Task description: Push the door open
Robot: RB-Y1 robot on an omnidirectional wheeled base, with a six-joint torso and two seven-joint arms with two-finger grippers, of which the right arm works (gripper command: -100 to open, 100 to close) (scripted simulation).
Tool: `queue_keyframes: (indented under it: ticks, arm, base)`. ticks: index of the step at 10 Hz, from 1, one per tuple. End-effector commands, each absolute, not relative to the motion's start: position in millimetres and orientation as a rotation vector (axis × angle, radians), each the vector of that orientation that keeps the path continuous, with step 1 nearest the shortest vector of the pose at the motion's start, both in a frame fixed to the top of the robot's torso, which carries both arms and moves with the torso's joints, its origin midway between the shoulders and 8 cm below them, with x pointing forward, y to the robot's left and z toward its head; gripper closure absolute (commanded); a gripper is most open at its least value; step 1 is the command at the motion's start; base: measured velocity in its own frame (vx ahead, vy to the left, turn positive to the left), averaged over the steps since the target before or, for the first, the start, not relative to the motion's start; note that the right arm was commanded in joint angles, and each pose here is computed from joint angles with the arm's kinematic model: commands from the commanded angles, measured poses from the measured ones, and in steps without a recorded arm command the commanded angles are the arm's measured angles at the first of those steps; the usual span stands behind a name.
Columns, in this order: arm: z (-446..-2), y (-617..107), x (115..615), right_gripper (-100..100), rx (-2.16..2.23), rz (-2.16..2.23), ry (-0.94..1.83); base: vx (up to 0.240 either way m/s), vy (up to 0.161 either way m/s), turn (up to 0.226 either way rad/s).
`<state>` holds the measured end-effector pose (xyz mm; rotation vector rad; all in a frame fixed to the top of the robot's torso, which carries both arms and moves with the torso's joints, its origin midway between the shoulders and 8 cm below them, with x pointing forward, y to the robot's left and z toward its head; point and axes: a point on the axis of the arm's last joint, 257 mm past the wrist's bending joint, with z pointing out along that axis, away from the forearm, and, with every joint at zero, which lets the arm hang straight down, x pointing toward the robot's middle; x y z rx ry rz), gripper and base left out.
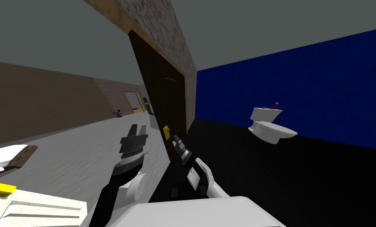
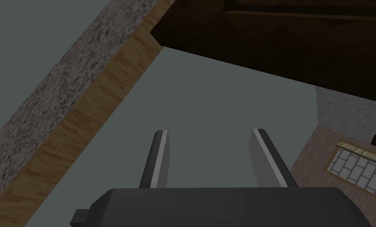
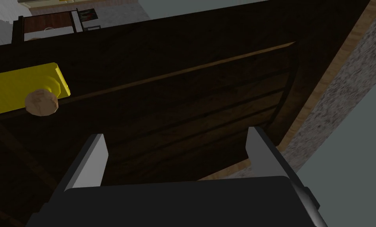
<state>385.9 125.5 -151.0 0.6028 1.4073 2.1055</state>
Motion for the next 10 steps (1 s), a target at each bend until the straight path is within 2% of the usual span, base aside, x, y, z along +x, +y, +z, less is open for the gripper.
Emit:
queue_keyframes:
  ticks: [1, 10]
  arm:
    - [-160.3, 137.3, 381.2, -100, 0.594, 2.112, 1.448]
    - [-232.1, 196.0, 342.5, -100, 0.496, 2.099, 1.762]
  base:
    - [0.113, -0.018, -0.019]
    - [0.142, -0.015, -0.025]
